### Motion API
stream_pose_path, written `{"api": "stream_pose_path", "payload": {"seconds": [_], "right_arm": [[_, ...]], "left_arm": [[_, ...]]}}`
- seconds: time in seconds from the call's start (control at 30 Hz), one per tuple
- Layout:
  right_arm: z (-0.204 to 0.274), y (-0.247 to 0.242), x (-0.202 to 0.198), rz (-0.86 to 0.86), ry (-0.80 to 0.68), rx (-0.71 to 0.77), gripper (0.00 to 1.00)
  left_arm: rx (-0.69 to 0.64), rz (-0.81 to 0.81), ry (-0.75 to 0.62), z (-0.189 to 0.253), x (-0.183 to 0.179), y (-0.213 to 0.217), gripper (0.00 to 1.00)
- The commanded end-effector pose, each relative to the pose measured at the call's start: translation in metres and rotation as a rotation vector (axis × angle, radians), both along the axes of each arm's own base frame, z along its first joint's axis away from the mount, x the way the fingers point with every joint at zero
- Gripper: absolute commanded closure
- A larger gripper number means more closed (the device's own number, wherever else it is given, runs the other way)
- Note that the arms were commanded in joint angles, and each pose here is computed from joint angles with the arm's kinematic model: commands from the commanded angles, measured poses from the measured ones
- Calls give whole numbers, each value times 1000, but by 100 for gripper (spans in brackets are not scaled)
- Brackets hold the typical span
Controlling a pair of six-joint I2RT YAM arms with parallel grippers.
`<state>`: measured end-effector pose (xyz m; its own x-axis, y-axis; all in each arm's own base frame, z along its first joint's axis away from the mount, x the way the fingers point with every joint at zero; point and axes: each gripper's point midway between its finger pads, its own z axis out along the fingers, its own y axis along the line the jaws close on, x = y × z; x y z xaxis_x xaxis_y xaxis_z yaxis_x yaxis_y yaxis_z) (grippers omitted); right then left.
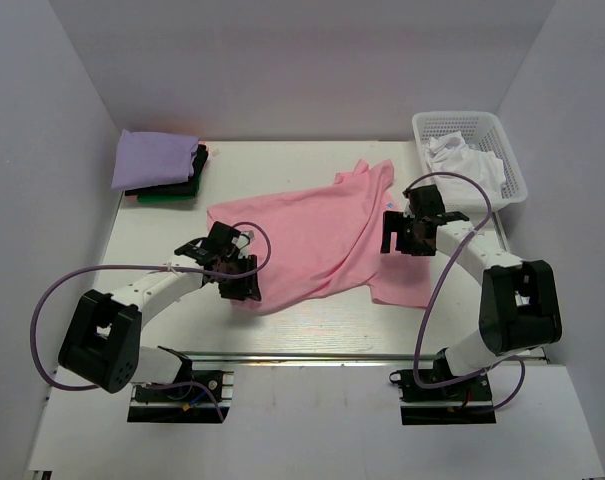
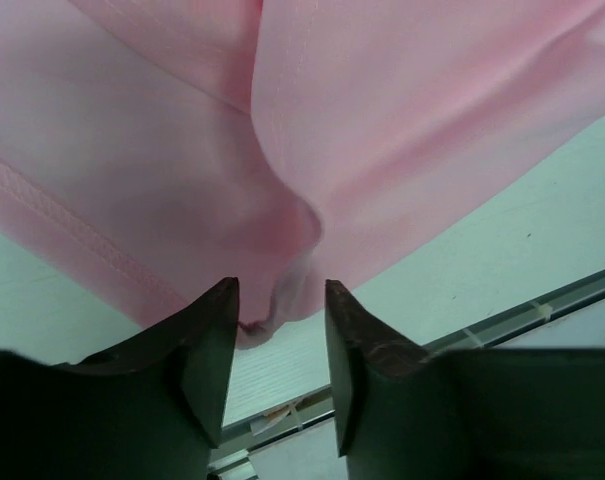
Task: Fold and stack the t-shirts
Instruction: Flatten out the tshirt
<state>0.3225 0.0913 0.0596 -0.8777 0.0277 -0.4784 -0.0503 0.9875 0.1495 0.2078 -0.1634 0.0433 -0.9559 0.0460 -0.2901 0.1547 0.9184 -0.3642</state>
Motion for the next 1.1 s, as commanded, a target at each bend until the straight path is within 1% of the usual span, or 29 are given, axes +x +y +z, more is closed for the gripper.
{"api": "stream_pose_path", "payload": {"seconds": [0.0, 0.03, 0.13, 0.2, 0.3, 0.37, 0.43, 0.47, 0.5, 0.53, 0.57, 0.63, 0.67, 0.73, 0.83, 0.93, 0.97, 1.0, 1.07], "right_arm": [[10, 1, 4, 7, -44, 9, 10], [10, 0, 4, 1, -42, 8, 10], [10, 0, 2, 2, -41, 6, 10], [10, -2, 1, 2, -40, 0, 10], [10, -2, 1, 0, -41, 0, 10], [11, -3, 1, -2, -45, -3, 10], [12, -4, 1, -10, -47, -7, 10], [11, -6, 0, -15, -42, -11, 10], [12, -5, 1, -18, -46, -9, 10], [11, -7, 0, -26, -41, -14, 10], [12, -7, 0, -31, -44, -14, 10], [12, -8, -1, -42, -41, -16, 10], [10, -8, -5, -42, -23, -19, 10], [11, -9, -4, -49, -38, -19, 10], [13, -13, -7, -68, -33, -28, 10], [10, -24, -23, -116, 14, -50, 10], [8, -28, -27, -144, 29, -53, 10], [1, -35, -42, -173, 73, -69, 10], [0, -47, -51, -240, 95, -78, 10]], "left_arm": [[-29, -14, -43, 9, 3, -4, 46], [-17, -14, -19, 5, -4, -1, 40], [30, 0, 9, 1, -10, 8, 39], [38, 0, 27, -3, -15, 11, 39], [-2, -31, 63, -6, -27, 4, 40], [-34, -46, 78, -4, -31, -2, 49], [-63, -82, 94, -3, -37, -5, 56], [-50, -81, 124, -5, -44, -2, 64], [-45, -80, 135, -5, -47, -1, 68], [-47, -89, 123, -3, -44, -2, 75], [-44, -89, 131, -3, -46, -1, 87], [-48, -89, 121, -3, -44, -2, 99], [-48, -89, 121, -3, -43, -2, 100], [-46, -100, 116, -3, -43, -1, 100], [-45, -116, 73, 8, -35, -3, 100], [-60, -123, 8, 26, -24, -6, 100], [-67, -124, -9, 32, -19, -9, 100], [-64, -120, -24, 34, -18, -8, 100], [-74, -121, -49, 44, -12, -10, 100]]}}
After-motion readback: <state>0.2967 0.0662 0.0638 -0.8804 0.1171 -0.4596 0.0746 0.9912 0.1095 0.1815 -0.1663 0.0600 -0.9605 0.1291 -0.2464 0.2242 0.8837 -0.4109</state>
